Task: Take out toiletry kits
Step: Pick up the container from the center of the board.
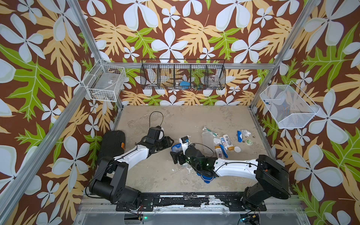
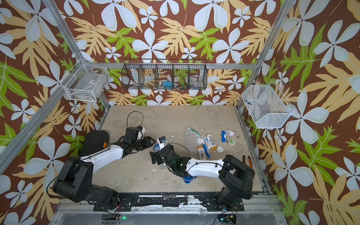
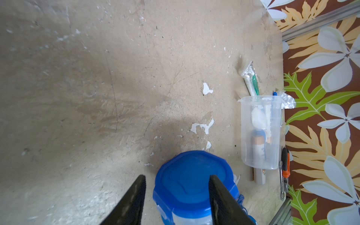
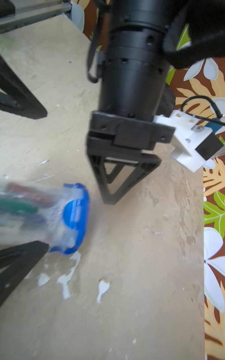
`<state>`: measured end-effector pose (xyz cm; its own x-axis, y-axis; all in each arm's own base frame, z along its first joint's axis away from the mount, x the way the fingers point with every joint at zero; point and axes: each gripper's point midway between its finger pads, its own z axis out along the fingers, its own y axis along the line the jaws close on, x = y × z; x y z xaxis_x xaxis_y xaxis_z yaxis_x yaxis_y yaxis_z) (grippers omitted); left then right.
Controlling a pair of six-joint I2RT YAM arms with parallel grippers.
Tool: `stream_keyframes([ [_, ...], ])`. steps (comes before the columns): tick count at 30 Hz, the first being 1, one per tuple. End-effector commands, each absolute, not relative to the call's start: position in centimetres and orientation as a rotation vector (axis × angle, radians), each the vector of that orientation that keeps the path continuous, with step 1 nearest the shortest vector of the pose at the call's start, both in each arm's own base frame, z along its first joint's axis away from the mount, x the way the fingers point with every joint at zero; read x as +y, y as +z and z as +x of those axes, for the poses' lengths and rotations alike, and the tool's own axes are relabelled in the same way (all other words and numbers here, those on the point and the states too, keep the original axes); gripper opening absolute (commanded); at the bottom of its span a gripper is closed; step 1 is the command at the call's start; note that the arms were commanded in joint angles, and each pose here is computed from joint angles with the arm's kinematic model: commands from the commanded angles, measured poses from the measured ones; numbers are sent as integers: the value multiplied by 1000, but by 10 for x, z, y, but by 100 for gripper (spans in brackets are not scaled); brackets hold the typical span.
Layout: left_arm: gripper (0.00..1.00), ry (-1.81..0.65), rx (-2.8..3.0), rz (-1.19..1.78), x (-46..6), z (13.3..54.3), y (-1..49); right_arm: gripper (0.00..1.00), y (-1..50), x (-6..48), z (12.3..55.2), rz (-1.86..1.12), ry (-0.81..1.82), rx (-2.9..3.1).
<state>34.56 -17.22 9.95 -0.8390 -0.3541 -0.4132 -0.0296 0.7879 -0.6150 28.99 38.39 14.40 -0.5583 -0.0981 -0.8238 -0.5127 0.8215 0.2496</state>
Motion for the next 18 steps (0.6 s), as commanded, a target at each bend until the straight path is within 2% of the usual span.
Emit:
stream_keyframes([
  [1, 55, -729, 2463, -356, -151, 343, 102, 99, 85, 346, 277, -587, 397, 2560],
  [4, 56, -727, 2430, -385, -143, 340, 113, 98, 92, 341, 291, -671, 309, 2624],
  [8, 56, -737, 2413, -378, -139, 332, 124, 98, 95, 359, 295, -768, 456, 2679],
  [18, 57, -761, 2409, -336, -138, 316, 133, 100, 56, 370, 293, -815, 448, 2796],
])
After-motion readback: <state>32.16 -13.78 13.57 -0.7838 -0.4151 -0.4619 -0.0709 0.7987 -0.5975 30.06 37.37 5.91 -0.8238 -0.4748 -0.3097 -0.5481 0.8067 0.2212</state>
